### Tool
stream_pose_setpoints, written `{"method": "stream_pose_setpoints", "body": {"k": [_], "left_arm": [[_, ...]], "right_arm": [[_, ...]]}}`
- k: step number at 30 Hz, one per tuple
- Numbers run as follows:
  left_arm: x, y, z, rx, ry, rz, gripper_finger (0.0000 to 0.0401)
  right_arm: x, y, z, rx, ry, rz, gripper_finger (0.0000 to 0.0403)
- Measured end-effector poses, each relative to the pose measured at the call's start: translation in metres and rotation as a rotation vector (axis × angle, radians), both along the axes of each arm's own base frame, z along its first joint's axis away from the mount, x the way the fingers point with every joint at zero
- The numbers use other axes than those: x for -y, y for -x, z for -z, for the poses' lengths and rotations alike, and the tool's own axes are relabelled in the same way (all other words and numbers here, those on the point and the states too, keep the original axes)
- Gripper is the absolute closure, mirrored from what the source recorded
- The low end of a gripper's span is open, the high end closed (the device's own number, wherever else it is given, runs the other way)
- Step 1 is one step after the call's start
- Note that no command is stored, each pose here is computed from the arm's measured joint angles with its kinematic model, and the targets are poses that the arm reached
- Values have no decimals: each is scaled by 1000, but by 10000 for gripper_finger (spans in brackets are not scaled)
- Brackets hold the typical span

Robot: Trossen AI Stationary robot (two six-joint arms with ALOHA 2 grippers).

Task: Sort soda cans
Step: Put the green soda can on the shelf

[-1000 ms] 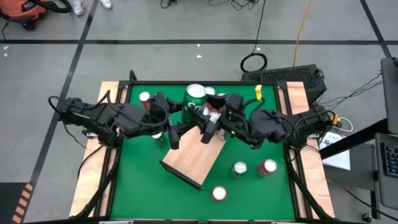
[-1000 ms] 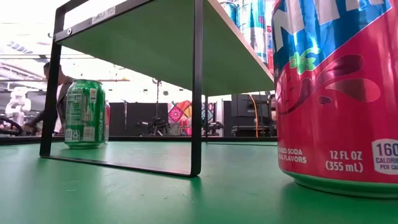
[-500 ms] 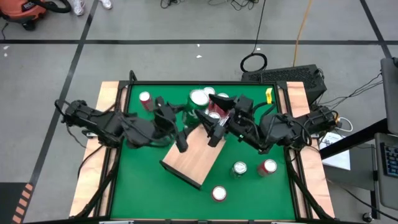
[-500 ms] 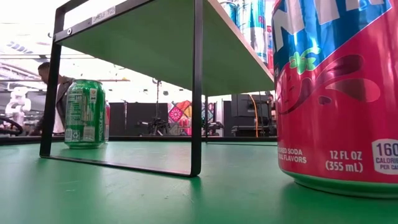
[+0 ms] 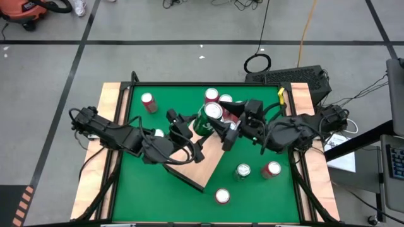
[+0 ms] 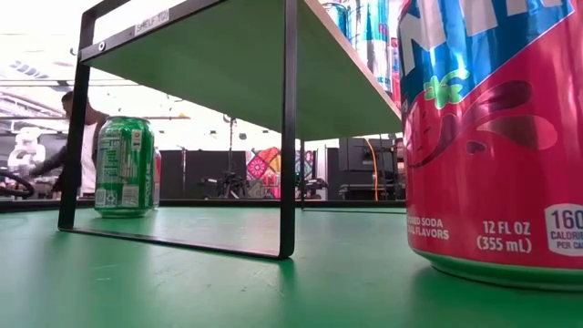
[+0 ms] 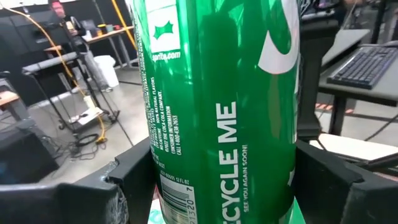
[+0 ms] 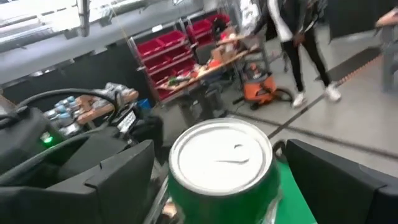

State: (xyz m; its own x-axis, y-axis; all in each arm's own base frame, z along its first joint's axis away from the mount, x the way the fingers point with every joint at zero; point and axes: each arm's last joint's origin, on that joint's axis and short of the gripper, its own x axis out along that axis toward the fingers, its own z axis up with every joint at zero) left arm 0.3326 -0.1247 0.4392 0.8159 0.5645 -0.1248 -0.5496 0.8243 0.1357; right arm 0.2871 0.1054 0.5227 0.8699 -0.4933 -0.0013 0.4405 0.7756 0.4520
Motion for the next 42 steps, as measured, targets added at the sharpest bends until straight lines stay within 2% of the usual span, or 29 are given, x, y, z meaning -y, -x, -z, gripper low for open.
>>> {"method": "stream_pose_setpoints", "body": {"k": [4, 15, 19, 27, 35, 38, 42], "left_arm": [[-1, -2, 1, 5, 1, -12, 115], [0, -13, 9, 3, 1, -17, 115], [-2, -13, 8, 13, 6, -22, 115], [-2, -14, 7, 20, 9, -24, 115], [-2, -14, 7, 18, 9, -24, 115], [-3, -14, 7, 17, 11, -17, 111], [-3, -14, 8, 24, 32, -3, 84]], "right_arm": [[3, 5, 2, -21, -35, -28, 50], [9, 2, 5, -52, -25, -33, 50], [13, 0, 5, -53, -40, -79, 51], [16, -3, 11, -77, -80, -69, 52], [16, -2, 11, -78, -78, -69, 106], [16, -2, 11, -79, -77, -69, 109], [16, -2, 11, -82, -74, -68, 101]]}}
